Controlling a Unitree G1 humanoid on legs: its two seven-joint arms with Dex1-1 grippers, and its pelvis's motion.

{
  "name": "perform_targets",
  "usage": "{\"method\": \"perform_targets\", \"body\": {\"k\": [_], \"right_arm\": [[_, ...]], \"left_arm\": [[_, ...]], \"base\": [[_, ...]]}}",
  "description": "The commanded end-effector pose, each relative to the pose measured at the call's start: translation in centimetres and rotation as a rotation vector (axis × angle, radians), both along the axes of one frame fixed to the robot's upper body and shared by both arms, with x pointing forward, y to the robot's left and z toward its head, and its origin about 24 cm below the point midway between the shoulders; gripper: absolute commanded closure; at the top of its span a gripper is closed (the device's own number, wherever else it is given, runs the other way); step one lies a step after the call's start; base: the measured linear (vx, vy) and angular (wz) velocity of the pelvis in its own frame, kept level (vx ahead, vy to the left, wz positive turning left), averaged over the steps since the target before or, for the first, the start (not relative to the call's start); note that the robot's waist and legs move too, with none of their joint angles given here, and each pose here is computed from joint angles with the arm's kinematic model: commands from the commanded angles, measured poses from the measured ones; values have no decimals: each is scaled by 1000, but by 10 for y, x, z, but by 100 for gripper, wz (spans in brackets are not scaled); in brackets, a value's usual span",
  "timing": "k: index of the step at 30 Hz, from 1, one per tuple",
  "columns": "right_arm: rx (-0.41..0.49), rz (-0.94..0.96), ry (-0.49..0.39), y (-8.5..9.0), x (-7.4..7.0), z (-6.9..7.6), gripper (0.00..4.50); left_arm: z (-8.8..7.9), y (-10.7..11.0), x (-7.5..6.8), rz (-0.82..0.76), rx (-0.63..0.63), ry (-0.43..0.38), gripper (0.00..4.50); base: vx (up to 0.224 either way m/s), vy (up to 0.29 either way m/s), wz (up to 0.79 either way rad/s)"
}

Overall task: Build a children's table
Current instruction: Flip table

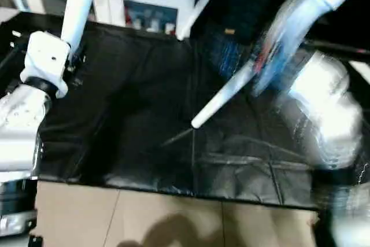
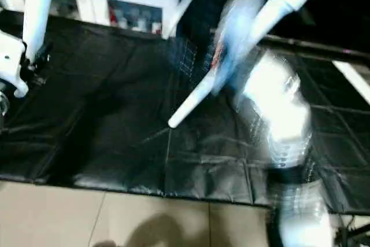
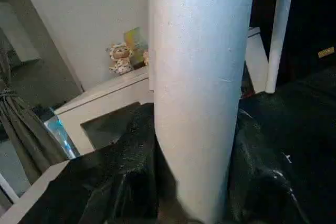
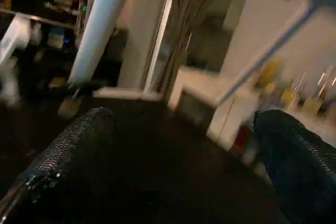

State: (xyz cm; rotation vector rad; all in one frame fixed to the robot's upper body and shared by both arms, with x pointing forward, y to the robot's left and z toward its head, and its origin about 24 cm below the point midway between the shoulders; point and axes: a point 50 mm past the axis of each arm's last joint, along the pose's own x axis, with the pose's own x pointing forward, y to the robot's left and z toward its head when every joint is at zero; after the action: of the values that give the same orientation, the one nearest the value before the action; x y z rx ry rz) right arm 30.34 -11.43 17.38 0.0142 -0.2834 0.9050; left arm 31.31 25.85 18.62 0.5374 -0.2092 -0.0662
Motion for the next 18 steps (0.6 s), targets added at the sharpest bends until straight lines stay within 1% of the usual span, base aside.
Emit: {"method": "perform_targets", "body": {"k": [1,3,5,7,9,11,12,13,14,17,18], "right_arm": [[-53,-46,141,-6,-11,-33,0],[-55,-49,149,-6,-11,-35,0],[-97,-117,281,-16,-19,-67,0],[-108,-158,328,-21,-21,-77,0],[-113,-199,394,-26,-22,-88,0],[-170,-260,430,-35,-22,-102,0],[-170,-260,430,-35,-22,-102,0],[-162,-328,447,-41,-18,-107,0],[-151,-348,446,-43,-16,-106,0],[-127,-350,415,-43,-9,-100,0],[-114,-354,388,-42,-3,-96,0]], "left_arm": [[-4,-6,1,-48,17,26,304],[-4,-6,1,-48,17,26,304],[-6,-7,1,-56,15,33,304],[-8,-6,1,-58,14,36,304],[-9,-5,2,-58,13,40,304],[-11,-5,2,-60,13,46,304],[-11,-5,2,-60,13,46,304],[-13,-5,2,-63,15,54,304],[-14,-4,2,-64,15,57,304],[-16,-4,2,-65,15,64,304],[-17,-4,2,-67,16,68,304]], "base": [[0,0,0],[0,0,0],[0,0,0],[0,0,0],[0,0,0],[0,0,0],[0,0,0],[0,0,0],[0,0,0],[0,0,0],[0,0,0]]}}
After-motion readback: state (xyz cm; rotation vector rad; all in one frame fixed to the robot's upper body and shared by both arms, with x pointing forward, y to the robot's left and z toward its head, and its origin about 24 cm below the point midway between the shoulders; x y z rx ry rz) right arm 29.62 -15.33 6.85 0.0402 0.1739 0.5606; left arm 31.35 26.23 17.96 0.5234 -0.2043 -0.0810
